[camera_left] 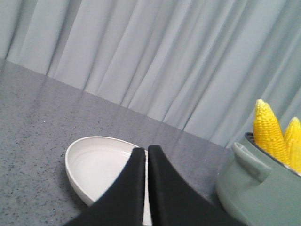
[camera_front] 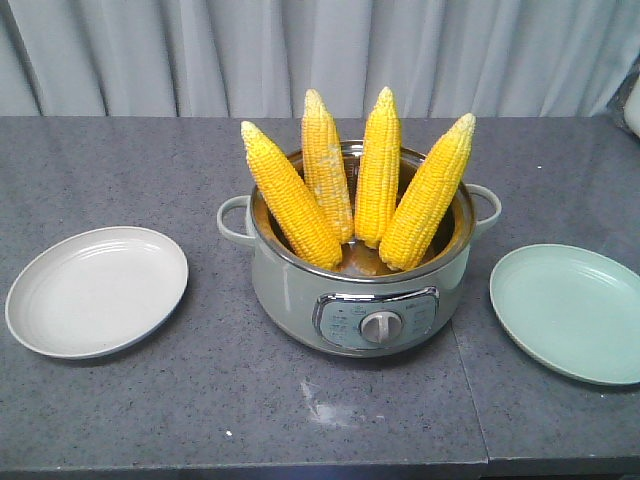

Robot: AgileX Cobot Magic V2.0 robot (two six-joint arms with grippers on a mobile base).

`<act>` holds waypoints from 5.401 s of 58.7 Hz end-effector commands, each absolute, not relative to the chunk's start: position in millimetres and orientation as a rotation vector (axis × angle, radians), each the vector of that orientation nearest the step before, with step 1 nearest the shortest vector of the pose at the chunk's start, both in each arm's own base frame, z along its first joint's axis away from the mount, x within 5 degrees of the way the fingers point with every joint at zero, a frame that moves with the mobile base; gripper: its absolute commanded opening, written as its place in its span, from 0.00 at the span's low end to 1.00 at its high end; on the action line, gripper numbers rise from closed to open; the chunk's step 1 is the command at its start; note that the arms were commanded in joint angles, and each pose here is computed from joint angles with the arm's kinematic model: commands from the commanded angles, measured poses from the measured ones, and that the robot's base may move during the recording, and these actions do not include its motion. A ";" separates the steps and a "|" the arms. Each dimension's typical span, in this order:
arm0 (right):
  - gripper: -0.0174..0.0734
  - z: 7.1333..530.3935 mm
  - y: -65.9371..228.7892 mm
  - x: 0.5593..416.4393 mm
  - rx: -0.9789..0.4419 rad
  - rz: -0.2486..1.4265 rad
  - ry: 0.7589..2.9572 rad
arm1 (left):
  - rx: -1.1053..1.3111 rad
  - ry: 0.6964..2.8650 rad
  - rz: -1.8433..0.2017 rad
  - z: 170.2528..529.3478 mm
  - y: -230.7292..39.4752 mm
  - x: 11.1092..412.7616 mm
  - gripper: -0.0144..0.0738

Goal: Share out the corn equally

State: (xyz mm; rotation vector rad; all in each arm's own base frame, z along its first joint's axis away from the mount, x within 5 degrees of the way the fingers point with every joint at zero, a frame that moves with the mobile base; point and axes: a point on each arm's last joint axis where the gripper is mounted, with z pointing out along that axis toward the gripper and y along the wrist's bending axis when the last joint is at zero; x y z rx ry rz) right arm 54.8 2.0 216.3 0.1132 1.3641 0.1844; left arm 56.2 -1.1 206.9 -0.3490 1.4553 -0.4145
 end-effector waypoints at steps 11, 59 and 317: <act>0.19 228.5 4.2 49.7 0.193 0.387 1.166 | -0.368 1.296 -0.451 226.1 1.8 53.5 0.16; 0.19 373.3 8.4 65.1 0.068 0.288 1.195 | -0.226 1.070 -0.458 356.9 -2.3 25.5 0.16; 0.19 508.5 -8.8 113.9 -0.014 -0.355 1.461 | 0.250 1.983 -0.645 345.6 -183.6 368.9 0.77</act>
